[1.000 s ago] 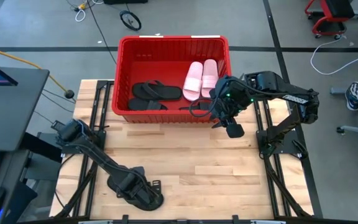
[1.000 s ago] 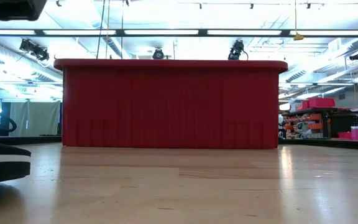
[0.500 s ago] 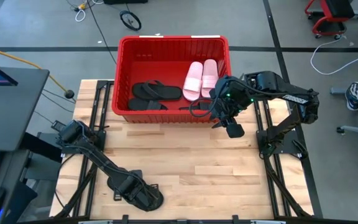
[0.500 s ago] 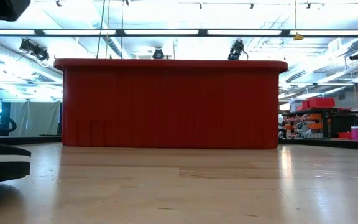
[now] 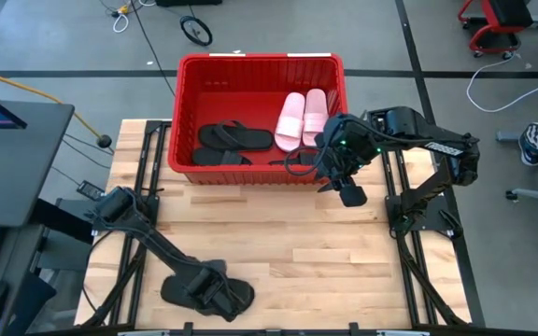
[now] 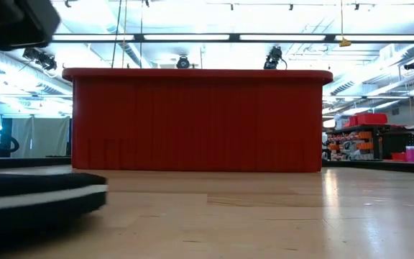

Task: Pick and place slides into bin
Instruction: Put the black slipper into the red bin

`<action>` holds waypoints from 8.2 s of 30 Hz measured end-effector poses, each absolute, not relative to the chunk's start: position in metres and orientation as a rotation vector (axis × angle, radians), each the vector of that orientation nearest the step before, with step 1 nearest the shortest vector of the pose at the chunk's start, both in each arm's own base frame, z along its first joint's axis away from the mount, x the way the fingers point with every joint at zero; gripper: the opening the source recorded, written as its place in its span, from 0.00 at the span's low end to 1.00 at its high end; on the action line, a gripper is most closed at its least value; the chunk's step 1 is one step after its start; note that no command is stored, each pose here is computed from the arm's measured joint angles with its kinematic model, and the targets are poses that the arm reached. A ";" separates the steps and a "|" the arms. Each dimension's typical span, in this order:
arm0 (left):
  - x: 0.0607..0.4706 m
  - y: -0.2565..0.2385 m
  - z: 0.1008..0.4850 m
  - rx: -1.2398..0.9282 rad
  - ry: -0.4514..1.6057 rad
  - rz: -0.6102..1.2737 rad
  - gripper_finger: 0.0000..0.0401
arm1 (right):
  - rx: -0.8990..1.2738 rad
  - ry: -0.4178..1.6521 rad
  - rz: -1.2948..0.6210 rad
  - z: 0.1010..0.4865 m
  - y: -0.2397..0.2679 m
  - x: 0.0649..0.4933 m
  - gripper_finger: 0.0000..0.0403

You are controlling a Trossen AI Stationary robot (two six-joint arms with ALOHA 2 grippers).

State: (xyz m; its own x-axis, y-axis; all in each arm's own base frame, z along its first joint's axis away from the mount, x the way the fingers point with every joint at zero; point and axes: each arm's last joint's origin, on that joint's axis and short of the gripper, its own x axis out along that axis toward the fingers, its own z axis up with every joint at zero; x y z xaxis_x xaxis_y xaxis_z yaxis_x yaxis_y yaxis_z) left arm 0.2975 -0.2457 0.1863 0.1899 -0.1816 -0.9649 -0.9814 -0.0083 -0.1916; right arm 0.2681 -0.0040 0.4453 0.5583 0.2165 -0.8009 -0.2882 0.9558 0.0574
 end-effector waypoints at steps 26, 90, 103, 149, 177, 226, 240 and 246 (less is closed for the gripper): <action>0.321 -0.199 0.346 -0.600 1.431 0.103 0.01 | -0.042 0.921 0.319 0.461 -0.002 0.233 0.37; 0.297 -0.147 0.406 0.564 1.119 -0.112 0.01 | 0.857 0.823 0.140 0.363 -0.144 0.374 0.37; 0.295 -0.151 0.406 0.556 1.111 -0.099 0.01 | 0.954 0.855 0.225 0.364 -0.132 0.377 0.37; 0.290 -0.161 0.408 0.714 1.049 -0.037 0.00 | 0.967 0.841 0.216 0.368 -0.108 0.390 0.37; 0.291 -0.159 0.408 0.379 1.012 0.182 0.36 | 0.862 0.798 0.190 0.368 -0.114 0.391 0.10; 0.317 -0.053 0.418 0.162 1.038 0.498 0.20 | 0.896 0.233 -0.740 0.258 -0.358 0.380 0.24; 0.317 -0.052 0.418 0.156 1.038 0.504 0.19 | 0.847 0.403 -0.585 0.250 -0.338 0.389 0.56; 0.317 -0.053 0.418 0.141 1.042 0.491 0.18 | 0.859 0.633 -0.592 0.234 -0.324 0.384 0.58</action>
State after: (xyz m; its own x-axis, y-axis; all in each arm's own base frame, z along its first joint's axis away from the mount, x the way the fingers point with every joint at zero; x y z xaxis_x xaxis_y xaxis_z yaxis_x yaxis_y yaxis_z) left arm 0.3169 -0.0530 0.4176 0.4076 0.4536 -0.7925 -0.3224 0.8835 0.3399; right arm 0.3837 -0.3235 0.2336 0.6684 -0.2161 -0.7117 0.6956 0.5202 0.4954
